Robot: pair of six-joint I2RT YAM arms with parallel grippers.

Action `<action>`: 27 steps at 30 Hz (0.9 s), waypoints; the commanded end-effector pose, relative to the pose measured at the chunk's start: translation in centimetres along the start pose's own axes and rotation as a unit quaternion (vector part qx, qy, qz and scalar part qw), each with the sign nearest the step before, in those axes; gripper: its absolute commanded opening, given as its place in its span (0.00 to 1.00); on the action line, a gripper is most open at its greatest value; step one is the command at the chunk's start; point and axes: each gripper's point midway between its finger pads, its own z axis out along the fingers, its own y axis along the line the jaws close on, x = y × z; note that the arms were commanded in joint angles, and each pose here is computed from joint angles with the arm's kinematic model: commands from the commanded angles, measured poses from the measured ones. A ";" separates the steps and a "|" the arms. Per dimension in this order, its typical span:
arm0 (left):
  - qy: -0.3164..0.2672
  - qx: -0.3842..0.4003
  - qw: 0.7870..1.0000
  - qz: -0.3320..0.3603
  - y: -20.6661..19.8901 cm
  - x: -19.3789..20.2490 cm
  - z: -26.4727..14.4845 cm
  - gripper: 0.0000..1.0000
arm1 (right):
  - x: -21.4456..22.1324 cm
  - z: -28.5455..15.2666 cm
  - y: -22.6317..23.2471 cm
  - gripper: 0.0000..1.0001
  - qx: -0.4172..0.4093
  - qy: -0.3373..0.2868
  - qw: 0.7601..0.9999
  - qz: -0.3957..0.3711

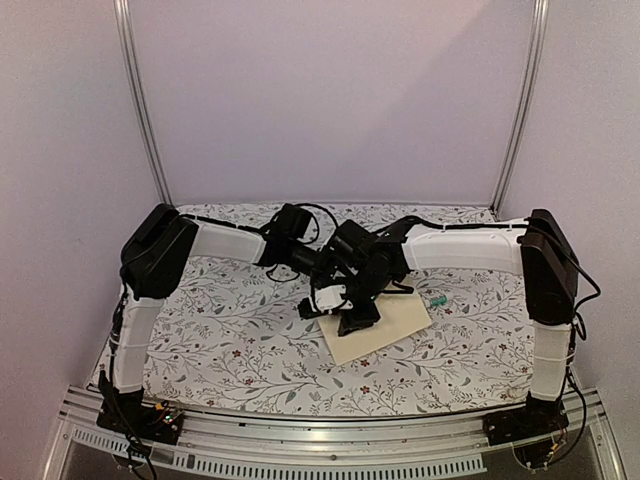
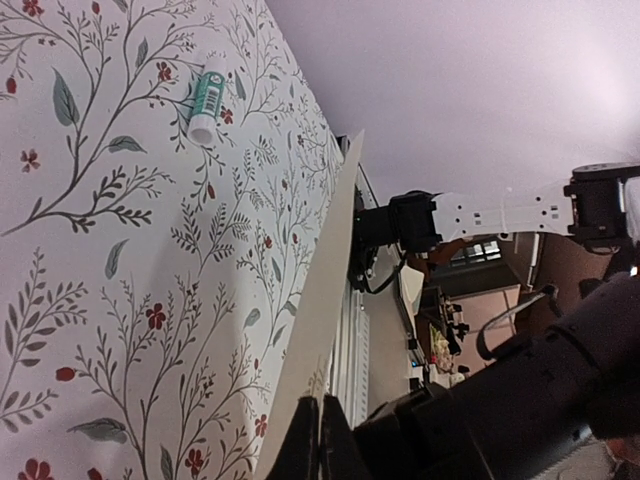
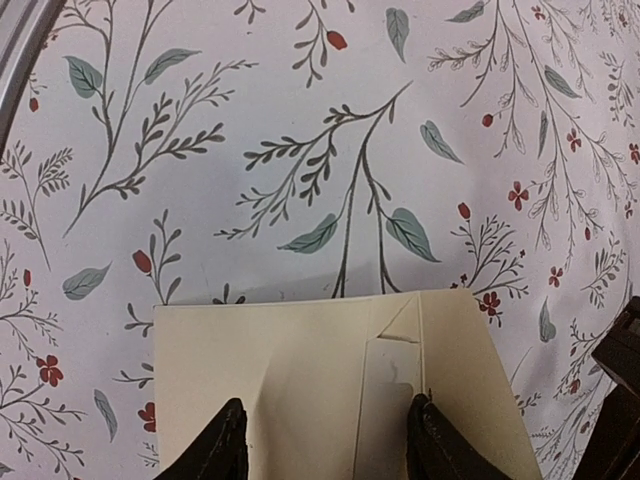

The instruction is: Place the letter into the envelope and seal it

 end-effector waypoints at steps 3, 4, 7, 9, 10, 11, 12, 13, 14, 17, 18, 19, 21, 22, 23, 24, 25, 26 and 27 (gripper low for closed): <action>-0.017 0.009 1.000 0.015 0.1 -1.6 -1.3 0.00 | 1.0 1.3 3.4 0.51 -0.084 0.010 0.996 0.023; -0.019 0.007 1.000 0.015 0.2 -1.7 -1.5 0.00 | 1.1 1.3 3.6 0.51 -0.090 0.011 0.996 0.025; -0.022 0.005 1.000 0.013 0.4 -1.8 -1.6 0.00 | 1.3 1.3 4.1 0.49 -0.106 0.017 0.994 0.028; -0.023 0.004 1.000 0.014 0.4 -1.8 -1.7 0.00 | 1.5 1.4 4.0 0.49 -0.107 0.021 0.994 0.033; -0.023 0.002 1.000 0.012 0.5 -1.8 -1.8 0.00 | 1.5 1.3 3.9 0.48 -0.104 0.021 0.994 0.032; -0.024 0.000 1.000 0.012 0.6 -1.8 -1.8 0.00 | 1.4 1.3 3.7 0.48 -0.098 0.021 0.994 0.032; -0.024 -0.003 1.000 0.009 0.8 -1.7 -1.8 0.00 | 1.5 1.2 3.5 0.48 -0.093 0.022 0.995 0.032; -0.026 -0.007 1.000 0.010 0.8 -1.7 -1.9 0.00 | 1.5 1.1 3.2 0.48 -0.088 0.023 0.995 0.032; -0.028 -0.012 0.999 0.010 1.0 -1.8 -2.0 0.00 | 1.4 0.8 2.8 0.48 -0.080 0.022 0.996 0.032; -0.036 -0.029 0.999 0.007 1.6 -1.9 -2.4 0.00 | 1.0 0.1 1.8 0.48 -0.056 0.015 0.998 0.031; -0.039 -0.033 0.999 0.006 1.6 -2.0 -2.6 0.00 | 0.9 -0.2 1.5 0.48 -0.050 0.013 0.998 0.031; -0.042 -0.038 0.998 0.005 1.7 -2.1 -2.9 0.00 | 0.7 -0.6 1.2 0.48 -0.045 0.009 0.999 0.030; -0.047 -0.045 0.998 0.005 1.9 -2.3 -3.4 0.00 | 0.4 -1.2 0.9 0.48 -0.036 0.004 0.999 0.029; -0.049 -0.047 0.998 0.004 1.9 -2.3 -3.6 0.00 | 0.1 -1.5 0.5 0.48 -0.028 0.001 0.999 0.029; -0.051 -0.049 0.997 0.004 2.0 -2.4 -3.8 0.00 | -0.1 -1.8 0.2 0.50 -0.020 -0.005 0.999 0.033; -0.055 -0.052 0.997 0.004 2.0 -2.5 -4.0 0.00 | -0.7 -2.8 -0.4 0.51 -0.005 -0.017 0.999 0.034; -0.052 -0.060 0.997 -0.010 2.2 -2.1 -4.2 0.00 | -1.1 -3.6 -1.1 0.52 0.009 -0.026 0.999 0.036; -0.054 -0.068 0.996 -0.013 2.3 -2.0 -4.4 0.00 | -1.7 -4.7 -1.7 0.53 0.023 -0.037 0.998 0.041; -0.057 -0.080 0.995 -0.015 2.5 -2.0 -4.6 0.00 | -2.2 -5.7 -2.3 0.54 0.034 -0.049 0.997 0.045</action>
